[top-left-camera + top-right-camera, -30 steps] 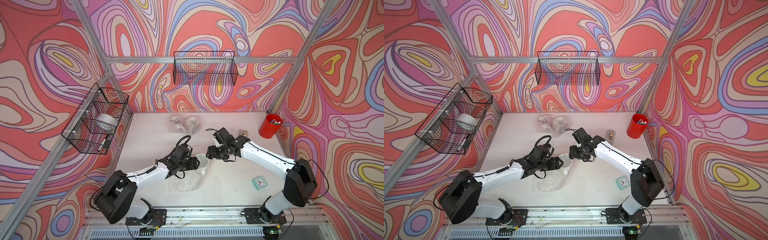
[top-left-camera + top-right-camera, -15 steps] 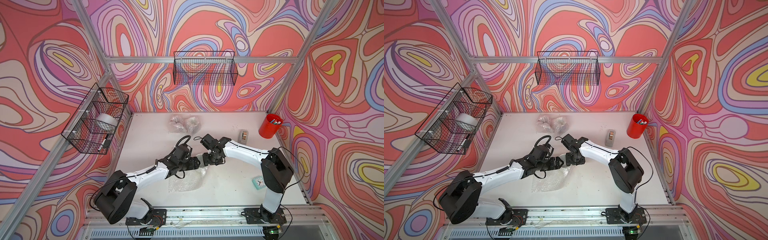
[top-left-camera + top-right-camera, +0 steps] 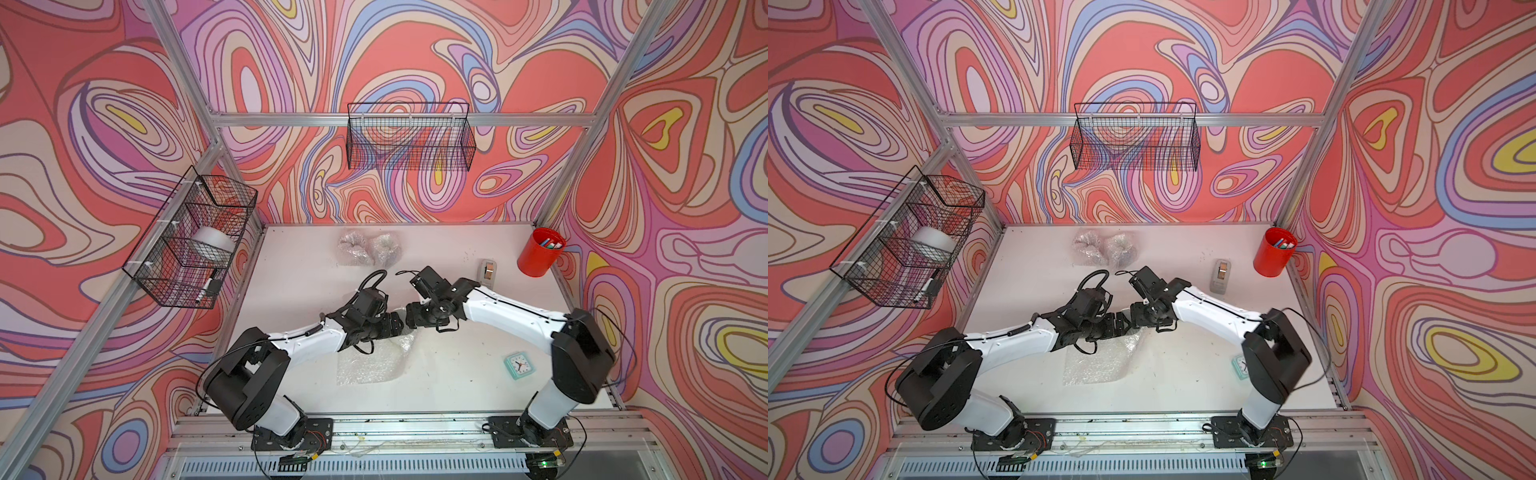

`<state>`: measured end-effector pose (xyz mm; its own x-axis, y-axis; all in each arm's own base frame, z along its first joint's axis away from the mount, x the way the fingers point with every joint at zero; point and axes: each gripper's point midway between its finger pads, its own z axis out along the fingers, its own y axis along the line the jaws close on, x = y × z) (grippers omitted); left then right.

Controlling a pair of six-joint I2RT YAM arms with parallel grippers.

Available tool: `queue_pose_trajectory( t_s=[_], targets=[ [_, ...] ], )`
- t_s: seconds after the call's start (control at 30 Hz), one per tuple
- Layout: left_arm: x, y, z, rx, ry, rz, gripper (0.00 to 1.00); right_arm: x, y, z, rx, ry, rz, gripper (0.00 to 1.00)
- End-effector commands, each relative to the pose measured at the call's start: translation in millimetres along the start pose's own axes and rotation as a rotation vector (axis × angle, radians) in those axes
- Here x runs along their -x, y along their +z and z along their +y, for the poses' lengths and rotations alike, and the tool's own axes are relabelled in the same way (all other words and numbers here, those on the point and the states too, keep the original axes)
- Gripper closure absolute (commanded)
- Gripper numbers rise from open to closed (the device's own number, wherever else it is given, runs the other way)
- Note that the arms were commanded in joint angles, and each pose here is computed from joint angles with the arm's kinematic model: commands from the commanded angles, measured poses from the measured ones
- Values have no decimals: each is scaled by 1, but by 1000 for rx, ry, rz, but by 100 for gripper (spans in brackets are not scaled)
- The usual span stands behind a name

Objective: Wrap mugs in bubble wrap
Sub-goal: Wrap the mug in bubble wrap.

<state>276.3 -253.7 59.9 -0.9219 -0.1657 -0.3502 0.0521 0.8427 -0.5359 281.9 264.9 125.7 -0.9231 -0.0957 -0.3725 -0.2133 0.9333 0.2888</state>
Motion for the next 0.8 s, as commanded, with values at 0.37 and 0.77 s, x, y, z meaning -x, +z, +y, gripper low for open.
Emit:
queue_pose_trajectory(
  t_s=[0.37,0.77],
  targets=[
    [4,-3,-3,40,15,18,16,104,47,-118,-228,315,-7,5],
    [2,-3,1,57,4,31,16,134,96,-129,-248,318,50,28]
  ],
)
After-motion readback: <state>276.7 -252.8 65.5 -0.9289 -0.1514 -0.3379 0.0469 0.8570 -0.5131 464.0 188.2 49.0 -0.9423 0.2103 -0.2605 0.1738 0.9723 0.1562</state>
